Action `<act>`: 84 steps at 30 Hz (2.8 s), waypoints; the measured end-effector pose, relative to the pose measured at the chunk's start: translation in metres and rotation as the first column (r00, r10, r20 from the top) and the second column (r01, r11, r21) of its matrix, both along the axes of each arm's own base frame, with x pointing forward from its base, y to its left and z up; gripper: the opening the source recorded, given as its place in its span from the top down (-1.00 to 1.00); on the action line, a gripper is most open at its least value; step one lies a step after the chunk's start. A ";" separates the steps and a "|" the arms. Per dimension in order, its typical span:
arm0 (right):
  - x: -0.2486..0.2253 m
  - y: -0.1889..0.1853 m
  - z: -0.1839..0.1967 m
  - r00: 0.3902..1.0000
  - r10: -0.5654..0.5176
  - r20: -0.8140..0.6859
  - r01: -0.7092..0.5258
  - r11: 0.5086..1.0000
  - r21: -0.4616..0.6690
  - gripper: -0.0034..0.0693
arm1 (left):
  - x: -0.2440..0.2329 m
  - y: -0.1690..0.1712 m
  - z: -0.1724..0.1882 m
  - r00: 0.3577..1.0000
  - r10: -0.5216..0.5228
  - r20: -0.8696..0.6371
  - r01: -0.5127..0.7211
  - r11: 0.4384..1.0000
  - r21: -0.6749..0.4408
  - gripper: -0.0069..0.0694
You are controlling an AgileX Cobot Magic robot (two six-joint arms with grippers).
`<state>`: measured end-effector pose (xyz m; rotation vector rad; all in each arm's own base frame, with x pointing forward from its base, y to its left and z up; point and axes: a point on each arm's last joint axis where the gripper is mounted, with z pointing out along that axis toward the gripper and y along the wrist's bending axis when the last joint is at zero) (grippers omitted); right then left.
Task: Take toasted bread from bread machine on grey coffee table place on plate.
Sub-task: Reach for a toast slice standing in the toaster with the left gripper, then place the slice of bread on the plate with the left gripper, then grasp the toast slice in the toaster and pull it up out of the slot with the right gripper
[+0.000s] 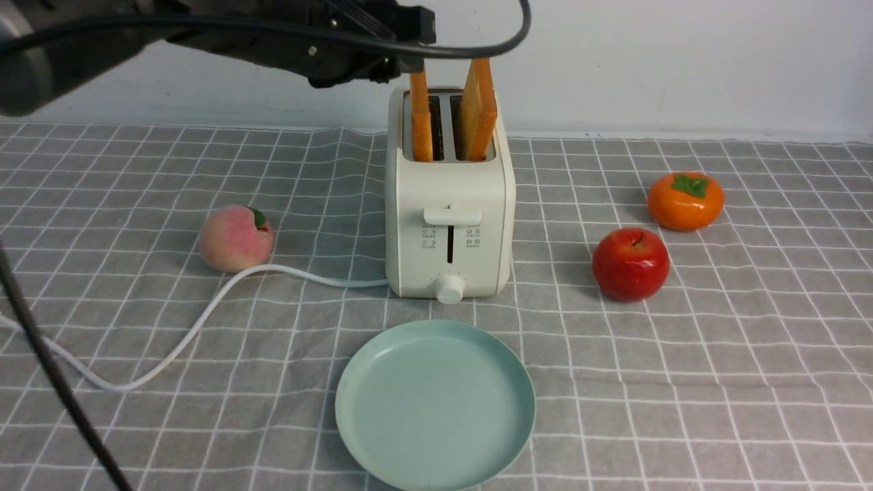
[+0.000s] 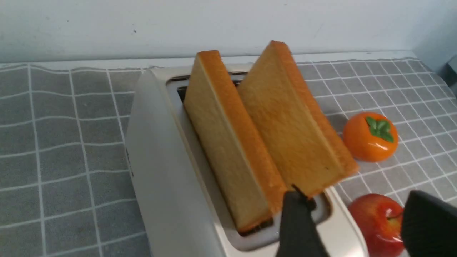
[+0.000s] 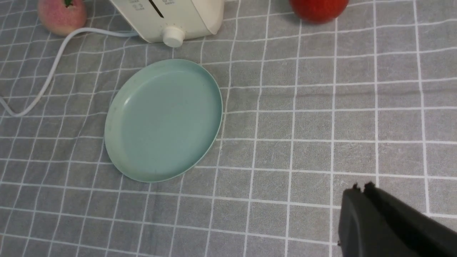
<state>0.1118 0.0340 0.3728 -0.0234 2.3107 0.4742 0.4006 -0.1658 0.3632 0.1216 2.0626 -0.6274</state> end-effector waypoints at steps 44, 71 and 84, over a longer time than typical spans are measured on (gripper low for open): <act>0.004 -0.001 0.004 0.998 -0.021 0.055 0.020 1.000 0.009 0.75 | -0.134 0.020 -0.076 0.871 -0.250 -0.422 0.223 0.968 -0.113 0.60; 0.004 -0.001 0.004 0.998 -0.021 0.056 0.020 1.000 0.009 0.65 | -0.118 0.022 -0.164 0.865 -0.156 -0.477 0.158 0.987 -0.037 -0.27; 0.041 0.011 0.028 0.962 -0.010 0.273 -0.042 0.982 0.184 0.61 | -0.162 0.062 -0.065 0.981 0.006 -0.195 0.018 0.992 0.124 0.71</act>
